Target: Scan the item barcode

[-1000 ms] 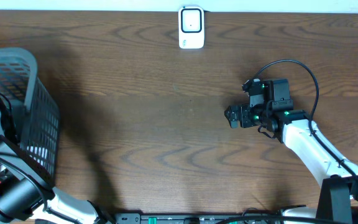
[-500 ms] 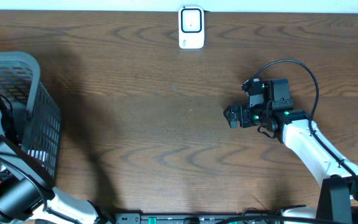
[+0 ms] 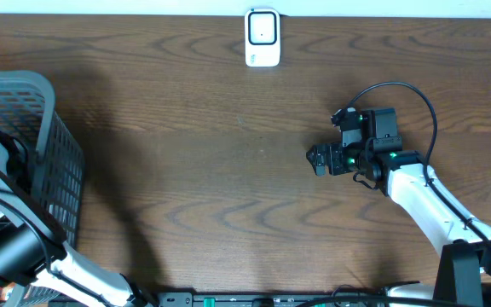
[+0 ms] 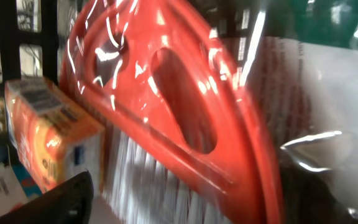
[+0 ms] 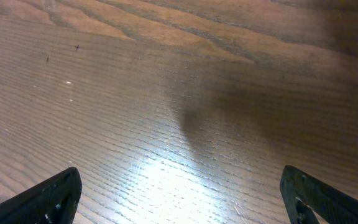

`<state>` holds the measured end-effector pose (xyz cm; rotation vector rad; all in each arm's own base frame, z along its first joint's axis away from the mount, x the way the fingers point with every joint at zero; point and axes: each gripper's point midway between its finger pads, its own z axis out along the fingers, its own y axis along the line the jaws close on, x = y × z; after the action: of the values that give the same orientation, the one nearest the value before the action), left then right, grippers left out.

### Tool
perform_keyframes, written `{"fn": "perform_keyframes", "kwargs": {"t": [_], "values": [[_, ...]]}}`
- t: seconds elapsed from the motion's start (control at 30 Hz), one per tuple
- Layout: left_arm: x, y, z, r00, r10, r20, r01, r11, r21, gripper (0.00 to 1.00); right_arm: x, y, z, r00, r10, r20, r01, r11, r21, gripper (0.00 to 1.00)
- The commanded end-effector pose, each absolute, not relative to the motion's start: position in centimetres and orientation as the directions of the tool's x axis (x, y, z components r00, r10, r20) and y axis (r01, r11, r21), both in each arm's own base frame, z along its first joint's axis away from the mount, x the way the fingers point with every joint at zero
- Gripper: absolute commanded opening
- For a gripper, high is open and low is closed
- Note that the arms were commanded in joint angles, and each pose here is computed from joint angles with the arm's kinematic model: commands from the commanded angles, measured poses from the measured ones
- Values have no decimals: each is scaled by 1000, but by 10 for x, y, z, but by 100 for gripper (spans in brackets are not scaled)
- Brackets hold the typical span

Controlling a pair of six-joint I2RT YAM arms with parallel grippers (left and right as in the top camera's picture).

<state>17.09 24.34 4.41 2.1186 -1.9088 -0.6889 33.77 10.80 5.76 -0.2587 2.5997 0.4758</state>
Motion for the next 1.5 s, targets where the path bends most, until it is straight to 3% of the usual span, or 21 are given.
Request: {"fn": "perform_keyframes", "kwargs": {"t": [0.0, 0.1, 0.37, 0.67, 0.83, 1.47], "values": [[163, 242, 38, 54, -980, -193, -860, -144, 489, 79, 334, 113, 54, -867, -117, -484, -285, 914, 290, 99], [163, 242, 38, 54, -980, -193, -860, -144, 489, 58, 334, 113, 54, -867, -117, -484, -285, 914, 290, 99], [163, 241, 38, 53, -980, -190, -859, -142, 492, 37, 334, 113, 54, -867, -116, -485, -285, 914, 290, 99], [171, 242, 42, 57, -983, -176, -878, -133, 460, 33, 335, 113, 54, -866, -116, -486, -285, 913, 290, 99], [182, 246, 51, 54, -983, -173, -903, -122, 412, 19, 335, 113, 54, -866, -116, -486, -285, 913, 290, 99], [199, 249, 85, 91, -971, -222, -953, -149, 264, 19, 335, 113, 54, -866, -116, -487, -285, 914, 290, 99]]}}
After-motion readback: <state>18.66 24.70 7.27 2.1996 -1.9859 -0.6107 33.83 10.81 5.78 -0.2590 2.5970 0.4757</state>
